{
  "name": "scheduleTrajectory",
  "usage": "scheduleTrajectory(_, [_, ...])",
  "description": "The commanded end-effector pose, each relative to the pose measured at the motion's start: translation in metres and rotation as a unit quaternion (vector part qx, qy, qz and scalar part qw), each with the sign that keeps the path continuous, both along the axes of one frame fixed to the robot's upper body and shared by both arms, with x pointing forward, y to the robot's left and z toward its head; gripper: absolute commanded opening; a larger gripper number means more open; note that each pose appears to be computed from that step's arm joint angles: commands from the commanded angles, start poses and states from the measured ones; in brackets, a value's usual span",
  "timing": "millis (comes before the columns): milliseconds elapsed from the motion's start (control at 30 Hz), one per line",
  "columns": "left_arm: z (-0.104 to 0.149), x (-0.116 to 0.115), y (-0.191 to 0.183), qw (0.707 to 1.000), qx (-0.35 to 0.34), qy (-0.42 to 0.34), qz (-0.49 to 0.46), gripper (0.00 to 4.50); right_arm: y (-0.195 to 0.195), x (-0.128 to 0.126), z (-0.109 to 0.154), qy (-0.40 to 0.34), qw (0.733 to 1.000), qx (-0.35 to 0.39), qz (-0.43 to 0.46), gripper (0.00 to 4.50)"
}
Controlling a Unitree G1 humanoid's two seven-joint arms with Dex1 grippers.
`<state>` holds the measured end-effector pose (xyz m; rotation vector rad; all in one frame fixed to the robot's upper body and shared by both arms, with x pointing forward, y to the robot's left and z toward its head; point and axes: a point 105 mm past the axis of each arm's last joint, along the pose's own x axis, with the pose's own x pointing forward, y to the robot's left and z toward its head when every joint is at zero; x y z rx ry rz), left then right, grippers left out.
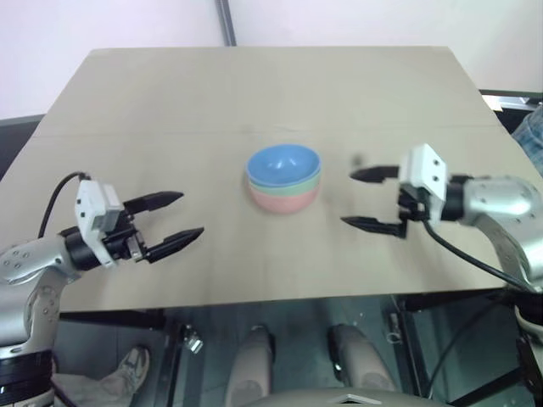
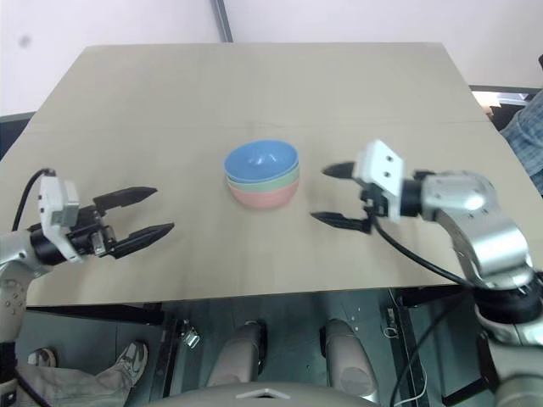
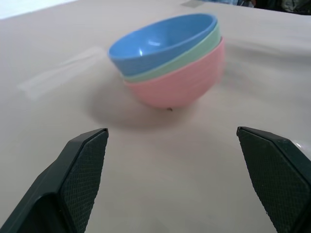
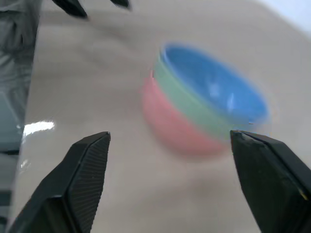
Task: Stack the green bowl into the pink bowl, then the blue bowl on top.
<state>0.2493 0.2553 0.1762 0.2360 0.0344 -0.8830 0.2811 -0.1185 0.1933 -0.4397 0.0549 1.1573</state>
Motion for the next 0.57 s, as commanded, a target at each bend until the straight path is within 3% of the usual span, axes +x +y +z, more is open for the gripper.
scheduleTrajectory(33, [0.015,-0.007,0.003,1.0,0.004,-0.026,0.006,4.5,-0.021,-0.004,0.013,-0.034,0.998,0.003,-0.058,4.29])
scheduleTrajectory(267, [0.013,-0.015,0.008,0.999,0.018,-0.023,0.038,4.5,-0.048,-0.022,0.006,0.002,0.995,-0.01,-0.097,4.29])
scheduleTrajectory(567, [0.011,-0.017,0.004,0.999,0.027,-0.015,0.036,4.5,-0.048,-0.022,0.011,-0.002,0.995,-0.01,-0.095,4.29])
